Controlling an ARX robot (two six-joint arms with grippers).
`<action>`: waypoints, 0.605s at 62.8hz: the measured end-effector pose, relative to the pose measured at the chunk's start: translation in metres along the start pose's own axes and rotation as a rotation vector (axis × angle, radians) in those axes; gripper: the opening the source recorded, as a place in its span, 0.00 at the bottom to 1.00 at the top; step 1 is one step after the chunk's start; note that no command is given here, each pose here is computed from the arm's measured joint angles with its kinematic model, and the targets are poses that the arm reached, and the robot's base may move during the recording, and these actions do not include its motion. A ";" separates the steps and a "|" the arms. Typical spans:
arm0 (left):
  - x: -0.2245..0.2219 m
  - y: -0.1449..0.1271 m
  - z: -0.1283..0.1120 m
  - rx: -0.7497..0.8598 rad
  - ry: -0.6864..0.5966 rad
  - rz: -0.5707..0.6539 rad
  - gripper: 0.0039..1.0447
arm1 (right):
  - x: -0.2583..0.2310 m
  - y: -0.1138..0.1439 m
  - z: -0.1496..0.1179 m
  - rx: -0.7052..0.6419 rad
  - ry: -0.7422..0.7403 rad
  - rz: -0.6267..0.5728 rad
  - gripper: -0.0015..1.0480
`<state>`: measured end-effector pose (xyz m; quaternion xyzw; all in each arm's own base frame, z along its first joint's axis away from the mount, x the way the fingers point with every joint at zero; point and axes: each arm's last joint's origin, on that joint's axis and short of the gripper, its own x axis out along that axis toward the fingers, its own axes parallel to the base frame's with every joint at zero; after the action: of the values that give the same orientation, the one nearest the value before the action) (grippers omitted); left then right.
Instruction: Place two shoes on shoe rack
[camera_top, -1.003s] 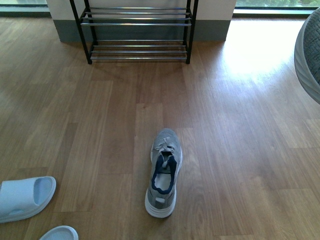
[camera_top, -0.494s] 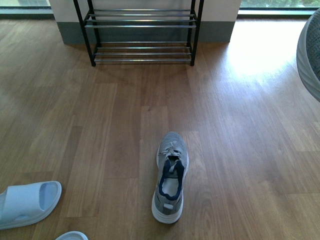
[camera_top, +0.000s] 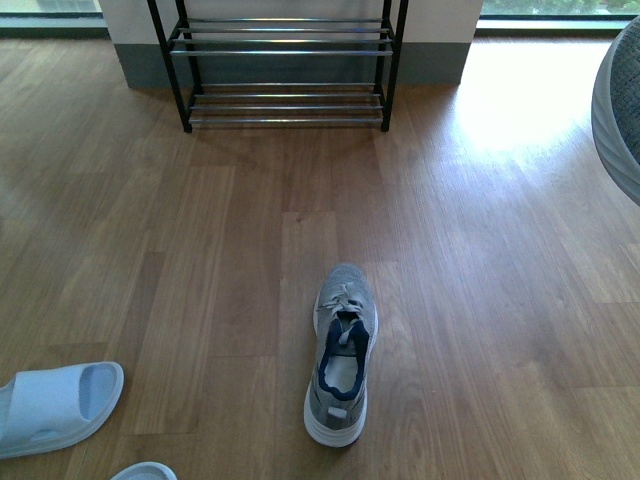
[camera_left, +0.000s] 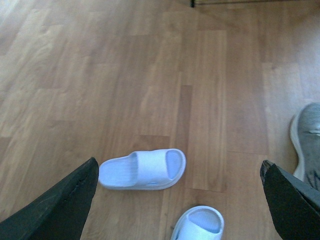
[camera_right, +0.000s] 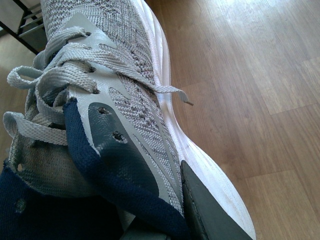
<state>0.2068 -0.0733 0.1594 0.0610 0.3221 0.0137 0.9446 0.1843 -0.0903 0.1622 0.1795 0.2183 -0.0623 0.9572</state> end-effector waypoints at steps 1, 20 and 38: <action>0.004 -0.003 0.001 0.007 0.008 -0.006 0.91 | 0.000 0.000 0.000 0.000 0.000 0.000 0.01; 0.118 -0.085 -0.019 0.176 0.271 -0.133 0.91 | 0.000 0.000 0.000 0.000 0.000 0.000 0.01; 0.200 -0.160 -0.056 0.212 0.394 -0.278 0.91 | 0.000 0.000 0.000 0.000 0.000 0.000 0.01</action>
<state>0.3285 -0.2130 -0.0259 0.1111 0.5048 -0.1383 0.8448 0.1843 -0.0904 0.1622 0.1795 0.2183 -0.0625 0.9572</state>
